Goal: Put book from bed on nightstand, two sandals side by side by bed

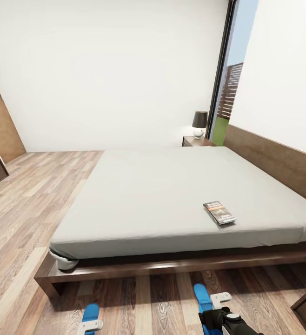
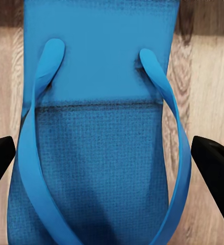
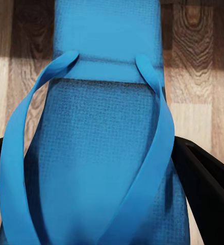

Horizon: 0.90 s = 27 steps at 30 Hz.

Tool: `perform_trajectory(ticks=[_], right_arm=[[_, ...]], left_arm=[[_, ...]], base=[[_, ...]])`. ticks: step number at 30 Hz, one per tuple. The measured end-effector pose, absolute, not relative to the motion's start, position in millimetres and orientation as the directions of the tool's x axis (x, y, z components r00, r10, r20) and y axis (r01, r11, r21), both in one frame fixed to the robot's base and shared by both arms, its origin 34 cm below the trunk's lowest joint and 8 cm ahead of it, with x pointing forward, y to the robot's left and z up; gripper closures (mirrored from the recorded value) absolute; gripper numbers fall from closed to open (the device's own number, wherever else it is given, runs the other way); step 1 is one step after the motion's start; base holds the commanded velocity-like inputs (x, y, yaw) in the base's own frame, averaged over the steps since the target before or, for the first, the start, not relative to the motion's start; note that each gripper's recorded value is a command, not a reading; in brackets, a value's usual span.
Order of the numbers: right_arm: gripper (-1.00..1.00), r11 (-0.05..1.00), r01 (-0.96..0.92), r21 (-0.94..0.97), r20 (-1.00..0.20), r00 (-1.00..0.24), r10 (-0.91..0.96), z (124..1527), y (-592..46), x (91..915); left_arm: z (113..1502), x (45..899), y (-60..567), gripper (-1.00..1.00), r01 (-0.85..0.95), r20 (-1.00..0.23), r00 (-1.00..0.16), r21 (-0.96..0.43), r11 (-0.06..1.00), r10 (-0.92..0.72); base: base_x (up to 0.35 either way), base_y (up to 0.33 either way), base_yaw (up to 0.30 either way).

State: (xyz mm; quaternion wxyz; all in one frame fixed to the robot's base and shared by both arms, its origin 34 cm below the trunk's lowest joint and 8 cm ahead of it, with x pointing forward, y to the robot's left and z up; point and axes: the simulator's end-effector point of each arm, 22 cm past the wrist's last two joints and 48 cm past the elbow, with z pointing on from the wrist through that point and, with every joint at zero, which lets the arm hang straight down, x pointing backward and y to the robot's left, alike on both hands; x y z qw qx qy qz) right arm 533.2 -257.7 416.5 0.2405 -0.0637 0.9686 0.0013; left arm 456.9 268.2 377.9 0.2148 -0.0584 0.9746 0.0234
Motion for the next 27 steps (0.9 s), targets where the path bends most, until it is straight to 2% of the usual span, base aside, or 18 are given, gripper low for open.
perform_trajectory(ticks=[13,27], right_arm=[[1.00,0.992,-0.125,-0.027,-0.465,-0.877,-0.123,416.2,-256.7,532.7],[1.00,0.992,-0.125,-0.029,-0.465,-0.877,-0.124,416.1,-257.8,532.5]], left_arm=[[379.1,459.2,268.5,1.00,-0.124,-0.432,-0.896,0.020,0.992,-0.103],[379.1,459.2,269.0,1.00,-0.125,-0.433,-0.896,0.022,0.992,-0.103]], base=[[0.000,0.000,0.066],[0.000,0.000,0.217]])
